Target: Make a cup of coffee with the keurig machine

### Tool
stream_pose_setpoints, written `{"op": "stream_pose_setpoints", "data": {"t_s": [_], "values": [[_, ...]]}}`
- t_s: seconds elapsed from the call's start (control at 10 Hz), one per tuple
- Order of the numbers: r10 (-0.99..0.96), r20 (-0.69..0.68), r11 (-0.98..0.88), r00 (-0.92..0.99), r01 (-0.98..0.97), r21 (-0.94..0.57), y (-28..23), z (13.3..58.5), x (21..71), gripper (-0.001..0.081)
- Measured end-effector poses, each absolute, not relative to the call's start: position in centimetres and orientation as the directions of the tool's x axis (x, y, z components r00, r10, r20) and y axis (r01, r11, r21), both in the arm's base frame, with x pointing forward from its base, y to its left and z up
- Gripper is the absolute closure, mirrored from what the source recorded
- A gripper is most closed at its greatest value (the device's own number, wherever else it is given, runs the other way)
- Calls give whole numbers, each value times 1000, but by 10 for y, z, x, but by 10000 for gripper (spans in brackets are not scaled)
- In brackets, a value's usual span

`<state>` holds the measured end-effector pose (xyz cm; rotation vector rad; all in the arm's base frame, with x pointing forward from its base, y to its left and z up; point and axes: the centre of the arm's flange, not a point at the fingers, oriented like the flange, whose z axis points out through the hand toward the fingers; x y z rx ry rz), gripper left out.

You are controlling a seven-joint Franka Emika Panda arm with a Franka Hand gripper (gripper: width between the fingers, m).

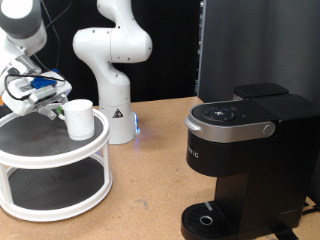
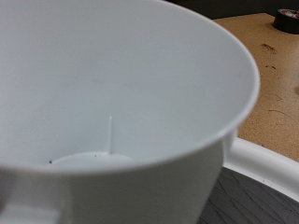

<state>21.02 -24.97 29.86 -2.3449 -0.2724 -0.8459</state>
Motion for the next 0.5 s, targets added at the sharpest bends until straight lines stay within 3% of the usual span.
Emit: {"op": "stream_pose_setpoints", "data": {"t_s": [0.1,0.2,0.3,0.4,0.5], "values": [[-17,634,-783,773,384,-489,-249,299,210,377],[-18,633,-782,774,383,-492,-249,299,210,377],[-21,631,-779,775,383,-496,-249,299,210,552],[-23,630,-777,776,382,-500,-248,299,210,552],[-26,628,-774,778,382,-505,-248,300,211,728]]}}
